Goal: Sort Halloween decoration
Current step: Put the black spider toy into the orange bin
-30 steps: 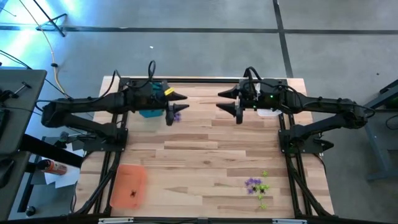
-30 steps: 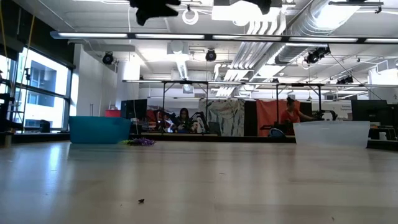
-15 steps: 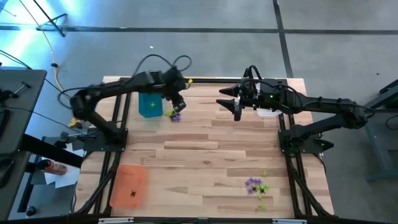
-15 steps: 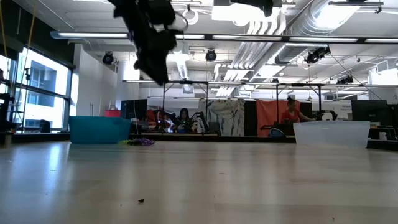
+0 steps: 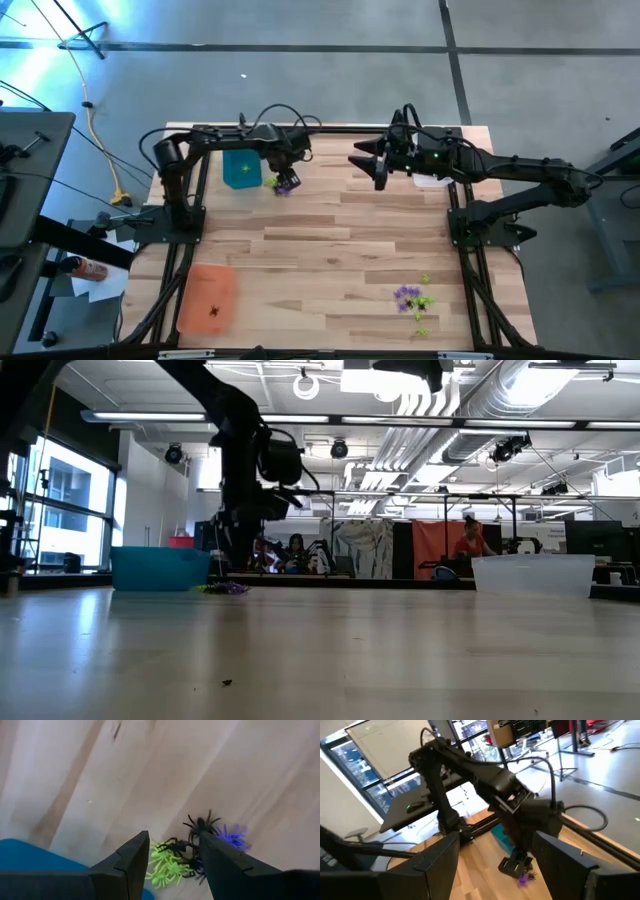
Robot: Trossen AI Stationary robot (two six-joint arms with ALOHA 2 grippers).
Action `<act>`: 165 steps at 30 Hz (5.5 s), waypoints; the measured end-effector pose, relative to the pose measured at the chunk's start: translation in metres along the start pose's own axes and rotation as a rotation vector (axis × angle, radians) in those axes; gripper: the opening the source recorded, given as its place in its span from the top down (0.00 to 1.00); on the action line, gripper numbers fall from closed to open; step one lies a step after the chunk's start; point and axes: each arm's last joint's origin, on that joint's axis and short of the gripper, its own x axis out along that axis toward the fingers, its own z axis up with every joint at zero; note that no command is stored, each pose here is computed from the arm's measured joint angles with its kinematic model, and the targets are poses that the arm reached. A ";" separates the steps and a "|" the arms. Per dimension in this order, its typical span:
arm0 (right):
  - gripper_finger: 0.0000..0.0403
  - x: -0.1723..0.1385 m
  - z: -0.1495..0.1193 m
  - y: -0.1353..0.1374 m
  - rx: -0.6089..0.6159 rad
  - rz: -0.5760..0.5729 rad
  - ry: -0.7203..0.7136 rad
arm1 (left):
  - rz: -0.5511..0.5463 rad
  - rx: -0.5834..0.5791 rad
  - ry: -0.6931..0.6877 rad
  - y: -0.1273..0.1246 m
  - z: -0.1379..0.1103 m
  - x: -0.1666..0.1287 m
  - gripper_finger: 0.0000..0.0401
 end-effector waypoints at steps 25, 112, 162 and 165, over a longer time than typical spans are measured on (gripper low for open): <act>0.38 0.000 -0.003 -0.001 0.041 -0.016 0.033 | 0.009 0.012 0.051 0.001 0.000 0.016 0.60; 0.38 -0.001 -0.007 0.002 0.045 -0.037 0.042 | -0.070 0.096 0.004 0.013 -0.015 0.014 0.68; 0.38 -0.001 -0.007 0.002 0.068 -0.040 0.045 | -0.120 0.164 -0.028 0.035 -0.013 -0.006 1.00; 0.38 -0.001 -0.007 0.002 0.067 -0.039 0.045 | -0.119 0.159 -0.035 0.035 -0.015 -0.014 1.00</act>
